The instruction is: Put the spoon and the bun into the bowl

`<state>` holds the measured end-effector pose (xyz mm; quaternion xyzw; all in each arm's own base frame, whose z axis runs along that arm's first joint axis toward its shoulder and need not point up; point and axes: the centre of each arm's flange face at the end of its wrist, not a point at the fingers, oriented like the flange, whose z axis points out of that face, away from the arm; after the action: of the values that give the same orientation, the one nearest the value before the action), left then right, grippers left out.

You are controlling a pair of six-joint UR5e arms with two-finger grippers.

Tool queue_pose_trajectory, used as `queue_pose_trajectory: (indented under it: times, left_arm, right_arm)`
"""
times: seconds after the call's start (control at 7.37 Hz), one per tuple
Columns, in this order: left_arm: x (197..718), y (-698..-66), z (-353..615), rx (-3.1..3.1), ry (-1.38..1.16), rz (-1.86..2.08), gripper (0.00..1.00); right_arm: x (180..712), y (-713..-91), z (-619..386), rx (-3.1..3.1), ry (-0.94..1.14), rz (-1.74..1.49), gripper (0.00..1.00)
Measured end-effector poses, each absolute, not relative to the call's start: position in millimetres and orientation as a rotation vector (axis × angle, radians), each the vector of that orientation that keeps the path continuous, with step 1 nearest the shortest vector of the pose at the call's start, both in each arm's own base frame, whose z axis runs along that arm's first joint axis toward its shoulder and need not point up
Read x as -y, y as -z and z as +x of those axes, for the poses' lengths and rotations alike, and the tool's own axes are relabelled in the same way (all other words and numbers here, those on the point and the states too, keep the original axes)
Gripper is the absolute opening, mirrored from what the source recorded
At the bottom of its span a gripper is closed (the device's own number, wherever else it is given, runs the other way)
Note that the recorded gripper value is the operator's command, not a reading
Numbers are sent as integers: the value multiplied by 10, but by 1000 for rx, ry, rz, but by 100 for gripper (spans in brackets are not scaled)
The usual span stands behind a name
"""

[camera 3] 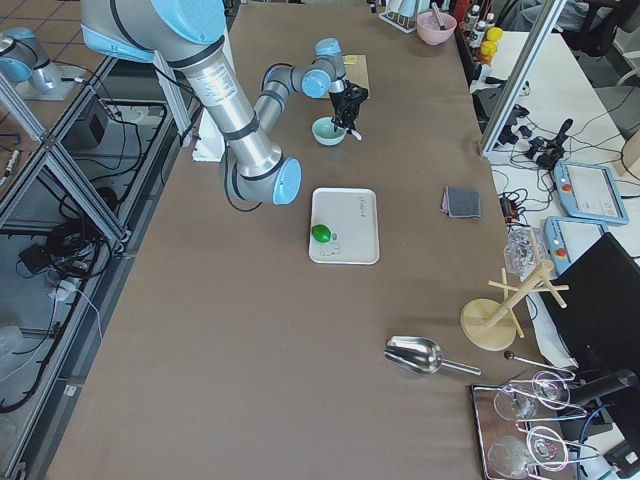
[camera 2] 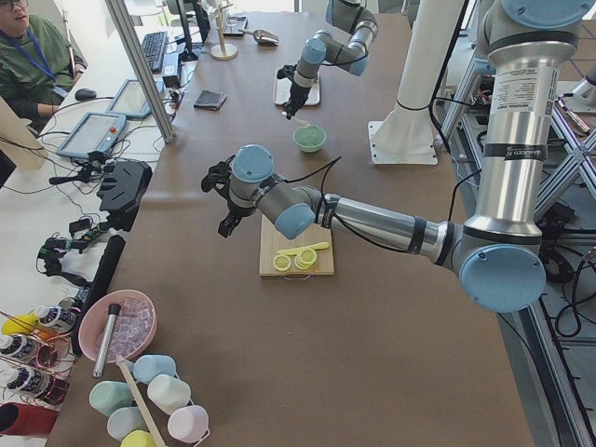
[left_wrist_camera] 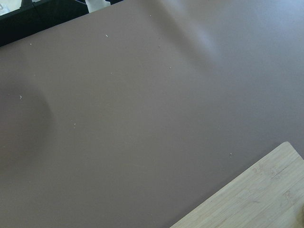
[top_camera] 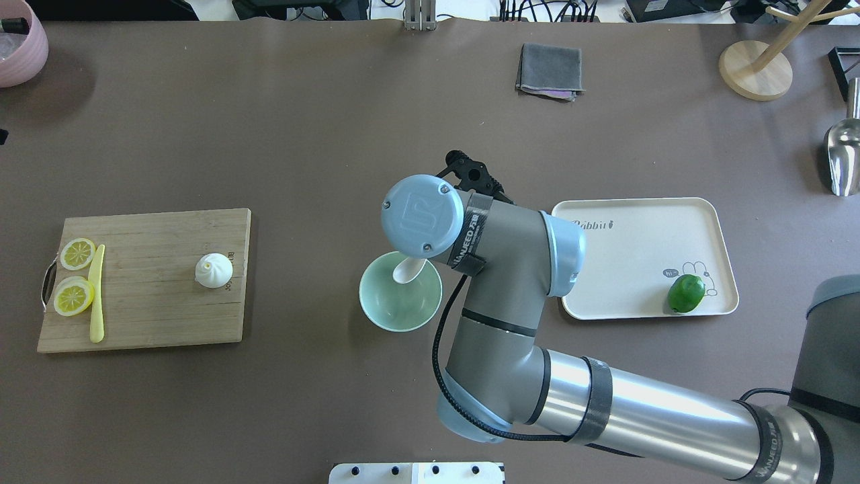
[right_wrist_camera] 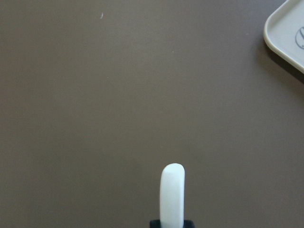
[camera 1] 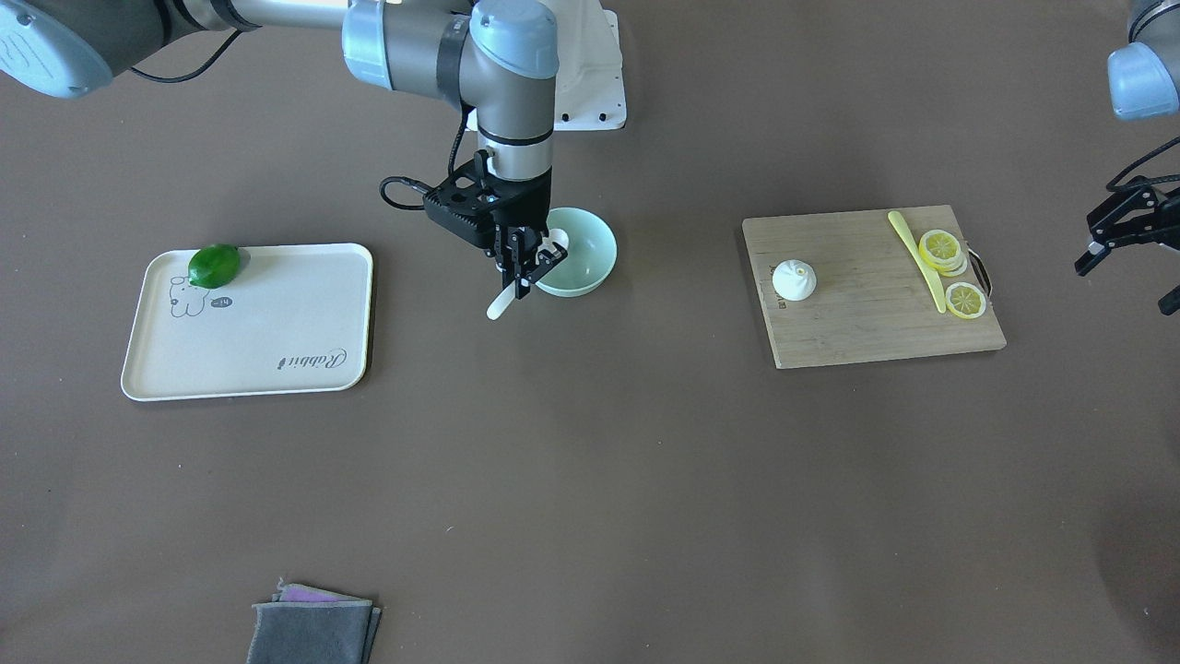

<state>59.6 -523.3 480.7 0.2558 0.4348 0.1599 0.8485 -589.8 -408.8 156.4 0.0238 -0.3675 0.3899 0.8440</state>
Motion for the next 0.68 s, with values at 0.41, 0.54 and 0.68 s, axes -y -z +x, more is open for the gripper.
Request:
queue_pose_trajectory:
  times: [0.41,0.54,0.68]
  left_arm:
    - [5242,-4833,631,-918,-340,530,98]
    - [5243,-4839,641,-919,-341,528,98]
    - [5243,-4843,647,-919,-343,527,98]
  right_arm:
    - [3736,-1557,-6201,714,-819,122,0]
    - [3671,-1579,-6240,696,-816,142,0]
    - [3646,-1593,-6255,688,-813,156,39]
